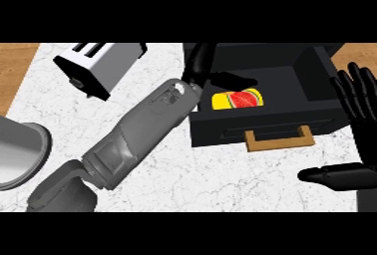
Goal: Pick up the cup, place it into the drawer and close the drawer
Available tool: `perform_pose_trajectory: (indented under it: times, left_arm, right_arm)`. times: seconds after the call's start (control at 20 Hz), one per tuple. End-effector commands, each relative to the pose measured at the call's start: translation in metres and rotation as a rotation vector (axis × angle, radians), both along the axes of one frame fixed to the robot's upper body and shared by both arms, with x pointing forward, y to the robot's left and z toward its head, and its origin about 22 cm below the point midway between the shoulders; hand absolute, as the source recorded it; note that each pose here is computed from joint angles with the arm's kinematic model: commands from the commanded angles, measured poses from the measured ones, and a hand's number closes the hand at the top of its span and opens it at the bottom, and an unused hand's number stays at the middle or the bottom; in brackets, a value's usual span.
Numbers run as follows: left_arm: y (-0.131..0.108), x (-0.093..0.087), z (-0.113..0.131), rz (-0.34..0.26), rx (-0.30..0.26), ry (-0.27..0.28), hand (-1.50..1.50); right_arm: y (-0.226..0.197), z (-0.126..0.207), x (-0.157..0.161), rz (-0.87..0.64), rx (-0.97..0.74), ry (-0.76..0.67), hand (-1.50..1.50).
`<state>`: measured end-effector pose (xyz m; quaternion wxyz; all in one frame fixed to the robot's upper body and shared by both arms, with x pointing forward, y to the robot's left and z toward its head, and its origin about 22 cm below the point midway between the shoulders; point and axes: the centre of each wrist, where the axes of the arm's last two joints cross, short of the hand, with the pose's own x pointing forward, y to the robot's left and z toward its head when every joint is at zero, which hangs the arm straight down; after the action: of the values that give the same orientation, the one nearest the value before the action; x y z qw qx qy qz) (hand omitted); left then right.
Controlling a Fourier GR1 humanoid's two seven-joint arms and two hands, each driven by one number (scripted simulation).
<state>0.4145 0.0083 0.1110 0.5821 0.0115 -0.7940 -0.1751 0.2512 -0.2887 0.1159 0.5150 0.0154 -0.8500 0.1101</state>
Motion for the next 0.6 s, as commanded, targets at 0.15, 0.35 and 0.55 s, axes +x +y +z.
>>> perform_pose_trajectory:
  times: [0.15,0.35,0.55]
  left_arm:
    - [-0.012,-0.005,0.019,-0.027,-0.135,-0.071,-1.50]
    - [-0.019,-0.007,0.036,-0.020,-0.191,-0.099,-1.50]
    - [-0.004,0.002,0.037,-0.026,-0.215,-0.051,-1.50]
  right_arm:
    - [0.006,0.012,-0.007,0.161,0.080,0.017,1.50]
    - [-0.014,-0.002,-0.017,0.190,-0.018,0.023,1.50]
    - [-0.001,0.014,-0.029,0.187,-0.214,0.036,1.50]
